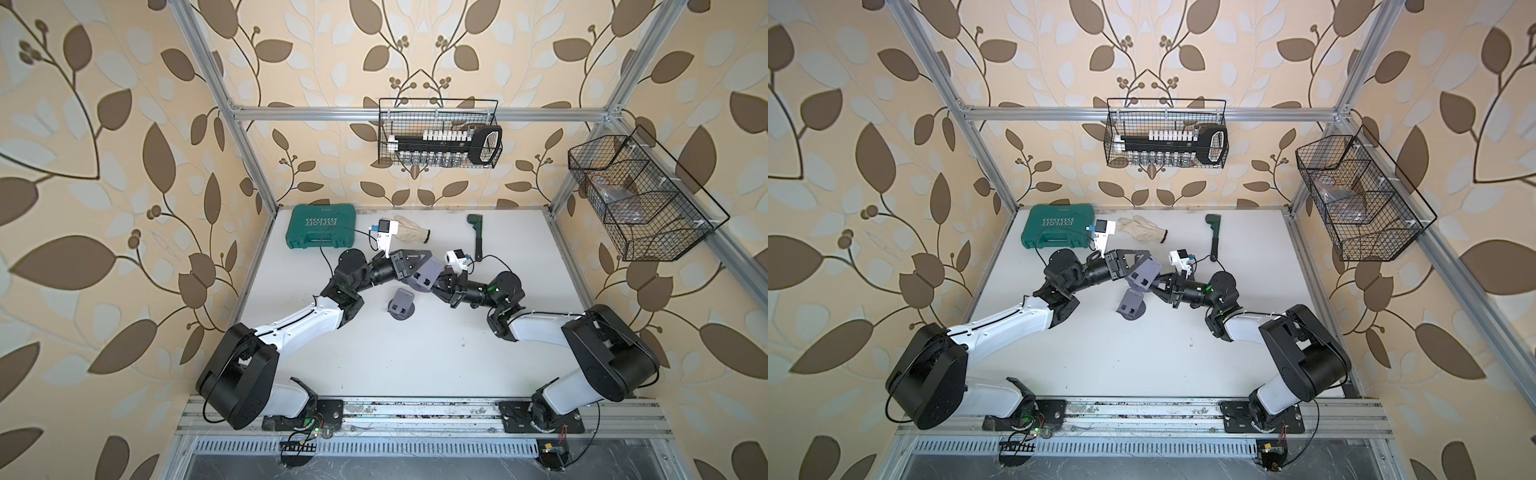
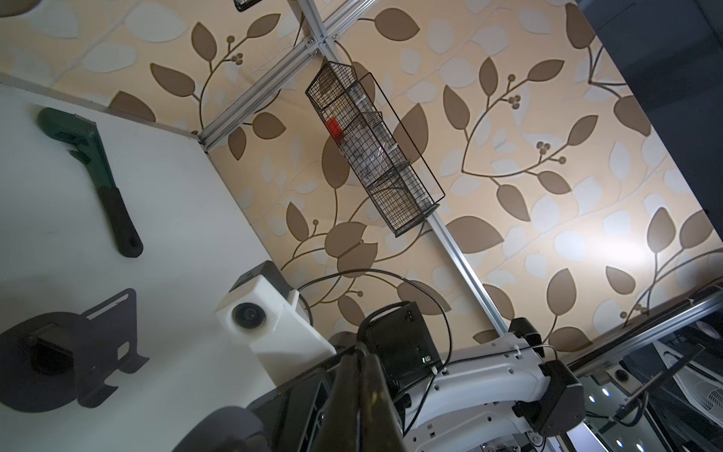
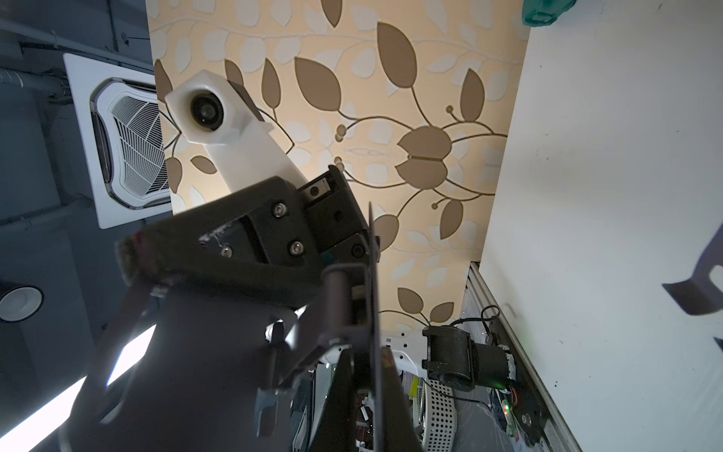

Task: Open the phone stand
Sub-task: Place the phone stand at the center of the board.

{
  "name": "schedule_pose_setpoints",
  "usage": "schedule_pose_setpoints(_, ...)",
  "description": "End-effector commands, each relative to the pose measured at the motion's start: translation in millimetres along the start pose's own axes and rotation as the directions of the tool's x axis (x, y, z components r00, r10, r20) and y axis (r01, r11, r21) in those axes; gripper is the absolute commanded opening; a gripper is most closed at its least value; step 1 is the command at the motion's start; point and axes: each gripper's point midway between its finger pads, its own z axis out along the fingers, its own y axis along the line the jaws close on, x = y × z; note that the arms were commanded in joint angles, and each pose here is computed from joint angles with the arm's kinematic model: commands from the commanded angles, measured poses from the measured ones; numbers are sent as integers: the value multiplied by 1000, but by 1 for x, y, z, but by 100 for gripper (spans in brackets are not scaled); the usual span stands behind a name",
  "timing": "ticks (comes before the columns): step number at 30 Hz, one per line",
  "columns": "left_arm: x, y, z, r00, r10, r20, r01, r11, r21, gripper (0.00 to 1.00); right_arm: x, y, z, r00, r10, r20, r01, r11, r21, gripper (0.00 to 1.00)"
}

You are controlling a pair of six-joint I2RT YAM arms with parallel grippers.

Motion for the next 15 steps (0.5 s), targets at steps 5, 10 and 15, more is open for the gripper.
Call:
schedule_pose_setpoints(5, -61, -190, -36, 750, 470, 466, -638, 702, 317, 0, 37, -89, -43, 923, 384, 7, -366, 873, 322, 0)
schedule_pose_setpoints(10, -39, -187, -31, 691, 548, 472, -701, 668, 250, 0, 30, -74, -60, 926, 377, 24, -364, 875, 318, 0)
schedule_pose_setpoints(15, -28, -181, -12, 710, 537, 455, -689, 664, 292, 0, 33, -70, -62, 922, 386, 8, -369, 875, 312, 0)
